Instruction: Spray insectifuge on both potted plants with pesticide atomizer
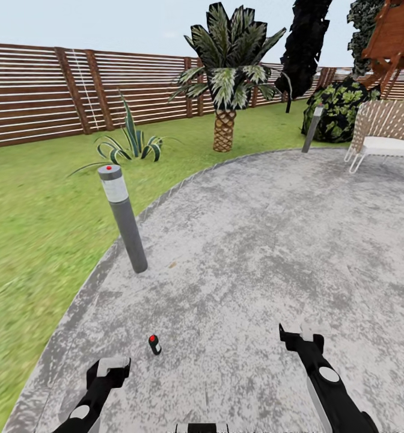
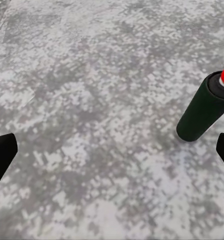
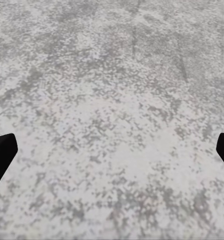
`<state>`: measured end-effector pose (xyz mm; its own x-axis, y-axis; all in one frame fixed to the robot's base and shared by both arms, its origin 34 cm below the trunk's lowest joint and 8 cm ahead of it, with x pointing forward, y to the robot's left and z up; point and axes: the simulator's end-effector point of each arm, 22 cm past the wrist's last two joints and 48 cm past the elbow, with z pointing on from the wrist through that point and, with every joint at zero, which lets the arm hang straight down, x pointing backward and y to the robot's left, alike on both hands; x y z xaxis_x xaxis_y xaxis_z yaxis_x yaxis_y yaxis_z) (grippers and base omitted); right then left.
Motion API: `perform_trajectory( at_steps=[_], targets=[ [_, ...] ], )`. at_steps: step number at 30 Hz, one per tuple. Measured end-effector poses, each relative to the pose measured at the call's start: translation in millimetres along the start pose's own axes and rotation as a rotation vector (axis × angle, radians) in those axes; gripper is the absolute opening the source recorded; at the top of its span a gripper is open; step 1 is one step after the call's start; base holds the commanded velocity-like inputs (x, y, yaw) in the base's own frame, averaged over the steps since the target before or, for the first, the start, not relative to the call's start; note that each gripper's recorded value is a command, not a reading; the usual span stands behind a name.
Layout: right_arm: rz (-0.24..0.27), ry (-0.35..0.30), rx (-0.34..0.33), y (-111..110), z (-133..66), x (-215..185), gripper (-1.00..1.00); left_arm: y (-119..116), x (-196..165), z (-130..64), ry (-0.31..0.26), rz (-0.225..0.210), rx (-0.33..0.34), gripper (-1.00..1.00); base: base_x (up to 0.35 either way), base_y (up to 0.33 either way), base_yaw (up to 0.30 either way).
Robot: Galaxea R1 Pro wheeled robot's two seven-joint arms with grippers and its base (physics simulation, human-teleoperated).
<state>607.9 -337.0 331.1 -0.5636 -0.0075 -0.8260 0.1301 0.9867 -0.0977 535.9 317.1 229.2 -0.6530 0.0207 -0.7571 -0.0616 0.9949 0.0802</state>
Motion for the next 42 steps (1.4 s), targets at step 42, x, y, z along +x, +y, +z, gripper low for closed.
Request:
perform_trajectory(
  at_steps=[42],
  targets=[
    [-0.022,0.135,-0.001,4,18.1,84,1.00,-4,83,8.8,0.132,0.036,0.012,1.00,0.000,0.000,-0.061]
  ],
)
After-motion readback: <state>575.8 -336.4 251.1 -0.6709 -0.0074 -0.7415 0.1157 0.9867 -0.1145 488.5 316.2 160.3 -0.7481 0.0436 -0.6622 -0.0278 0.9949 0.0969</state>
